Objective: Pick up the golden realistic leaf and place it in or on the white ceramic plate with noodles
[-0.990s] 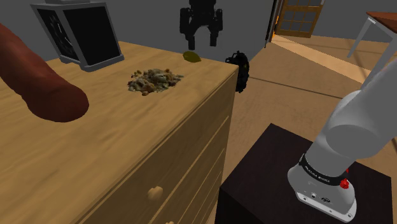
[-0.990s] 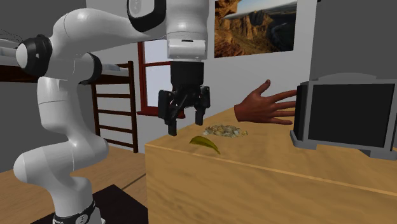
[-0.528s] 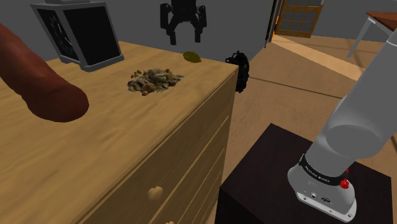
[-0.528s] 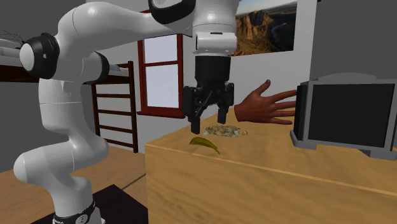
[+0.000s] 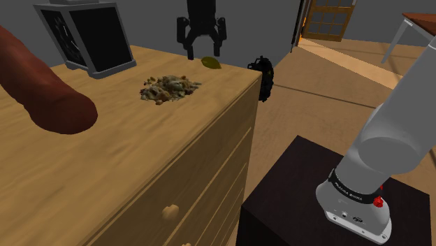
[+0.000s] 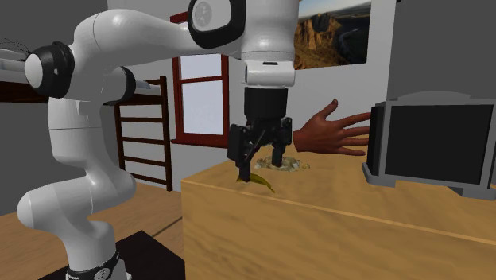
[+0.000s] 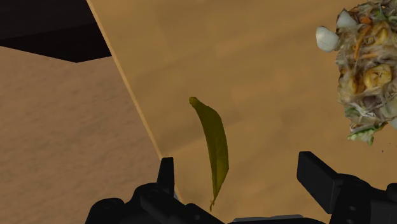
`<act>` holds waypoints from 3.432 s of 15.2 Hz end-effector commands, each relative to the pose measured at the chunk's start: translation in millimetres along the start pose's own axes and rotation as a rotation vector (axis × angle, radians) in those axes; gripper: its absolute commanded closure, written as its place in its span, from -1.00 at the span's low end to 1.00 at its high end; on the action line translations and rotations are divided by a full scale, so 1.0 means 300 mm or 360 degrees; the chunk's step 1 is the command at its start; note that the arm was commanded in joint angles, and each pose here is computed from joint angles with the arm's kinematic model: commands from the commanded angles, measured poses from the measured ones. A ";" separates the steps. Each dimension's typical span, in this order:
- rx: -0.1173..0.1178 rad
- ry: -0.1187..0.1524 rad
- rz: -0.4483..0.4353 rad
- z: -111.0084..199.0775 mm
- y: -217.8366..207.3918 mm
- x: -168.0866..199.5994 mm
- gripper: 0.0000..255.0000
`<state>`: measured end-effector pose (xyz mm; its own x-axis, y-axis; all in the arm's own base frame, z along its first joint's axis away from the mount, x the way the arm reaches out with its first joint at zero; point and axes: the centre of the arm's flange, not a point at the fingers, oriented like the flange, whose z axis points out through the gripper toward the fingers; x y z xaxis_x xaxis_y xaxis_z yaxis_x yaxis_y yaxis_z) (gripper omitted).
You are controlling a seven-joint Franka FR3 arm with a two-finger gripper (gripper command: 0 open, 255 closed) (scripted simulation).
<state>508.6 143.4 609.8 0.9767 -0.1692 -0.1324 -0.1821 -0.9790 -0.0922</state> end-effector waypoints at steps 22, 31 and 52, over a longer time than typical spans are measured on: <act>-0.0071 0.0533 -0.0011 -0.004 -0.049 -0.218 -1.00; -0.0071 0.0533 -0.0011 0.089 -0.044 -0.186 -1.00; -0.0071 0.0533 -0.0011 -0.033 -0.056 -0.202 1.00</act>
<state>454.7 169.0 623.5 0.9623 -0.1836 0.2006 -0.1775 -0.9830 -0.0479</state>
